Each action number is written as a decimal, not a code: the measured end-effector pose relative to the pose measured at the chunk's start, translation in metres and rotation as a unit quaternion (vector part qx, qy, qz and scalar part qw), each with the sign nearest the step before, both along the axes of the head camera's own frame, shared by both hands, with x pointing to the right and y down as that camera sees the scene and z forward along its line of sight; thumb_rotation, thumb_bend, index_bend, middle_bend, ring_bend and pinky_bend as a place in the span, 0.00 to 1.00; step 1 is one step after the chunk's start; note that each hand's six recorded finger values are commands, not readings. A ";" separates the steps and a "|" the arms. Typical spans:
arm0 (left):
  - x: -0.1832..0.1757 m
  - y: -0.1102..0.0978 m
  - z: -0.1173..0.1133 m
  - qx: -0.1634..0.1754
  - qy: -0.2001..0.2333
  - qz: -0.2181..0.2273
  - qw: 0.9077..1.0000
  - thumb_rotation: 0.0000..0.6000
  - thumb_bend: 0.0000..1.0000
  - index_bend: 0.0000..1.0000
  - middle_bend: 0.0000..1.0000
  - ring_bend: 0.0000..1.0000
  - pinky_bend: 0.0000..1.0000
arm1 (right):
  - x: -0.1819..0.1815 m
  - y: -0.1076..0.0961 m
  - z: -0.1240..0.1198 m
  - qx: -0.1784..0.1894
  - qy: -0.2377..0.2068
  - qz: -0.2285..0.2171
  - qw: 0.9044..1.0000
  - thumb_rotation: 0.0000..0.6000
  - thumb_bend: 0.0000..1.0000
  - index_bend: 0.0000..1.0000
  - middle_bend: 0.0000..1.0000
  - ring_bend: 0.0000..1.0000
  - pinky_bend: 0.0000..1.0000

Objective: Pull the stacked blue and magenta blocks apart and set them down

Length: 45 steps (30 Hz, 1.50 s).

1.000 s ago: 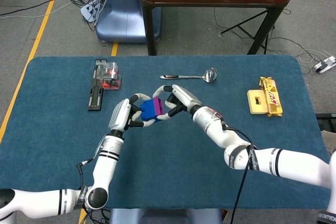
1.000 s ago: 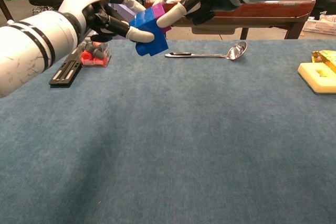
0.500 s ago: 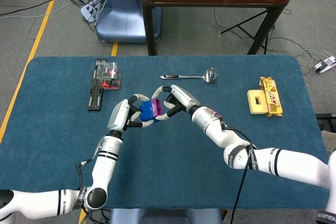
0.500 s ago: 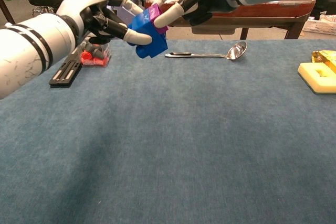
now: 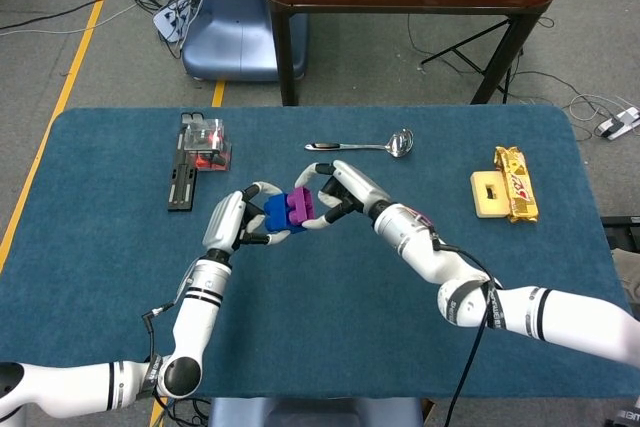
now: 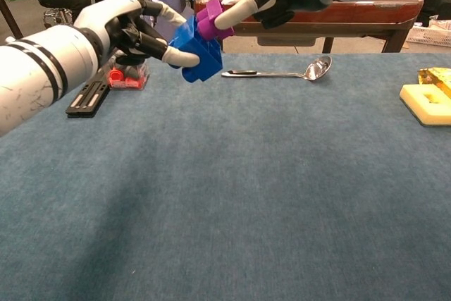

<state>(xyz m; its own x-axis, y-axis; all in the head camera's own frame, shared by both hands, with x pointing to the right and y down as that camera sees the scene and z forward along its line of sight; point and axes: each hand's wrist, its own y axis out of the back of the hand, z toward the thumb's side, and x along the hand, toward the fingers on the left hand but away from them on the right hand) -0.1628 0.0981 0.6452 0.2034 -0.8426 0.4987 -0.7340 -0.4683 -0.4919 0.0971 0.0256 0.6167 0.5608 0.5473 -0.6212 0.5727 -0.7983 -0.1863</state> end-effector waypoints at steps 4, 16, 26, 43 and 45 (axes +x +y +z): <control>-0.001 0.002 0.003 -0.004 -0.008 0.007 1.000 1.00 0.32 0.65 1.00 0.93 1.00 | 0.009 0.000 -0.001 0.000 0.001 0.003 1.000 1.00 0.05 0.57 1.00 1.00 1.00; -0.011 0.021 0.019 -0.019 -0.097 0.089 0.991 1.00 0.32 0.65 1.00 0.93 1.00 | 0.045 0.004 0.009 0.024 0.067 -0.028 0.997 1.00 0.05 0.57 1.00 1.00 1.00; -0.014 0.045 0.045 -0.030 -0.192 0.196 0.961 1.00 0.32 0.65 1.00 0.93 1.00 | 0.068 0.013 0.030 0.123 0.204 -0.118 0.964 1.00 0.05 0.57 1.00 1.00 1.00; -0.024 0.059 0.059 0.002 -0.267 0.251 0.930 1.00 0.08 0.11 1.00 0.92 1.00 | 0.086 0.034 0.063 0.138 0.336 -0.196 0.911 1.00 0.00 0.00 0.87 0.89 1.00; -0.029 0.058 0.054 0.007 -0.276 0.248 0.929 1.00 0.04 0.06 1.00 0.90 1.00 | 0.089 0.032 0.057 0.140 0.335 -0.186 0.913 1.00 0.00 0.00 0.86 0.88 1.00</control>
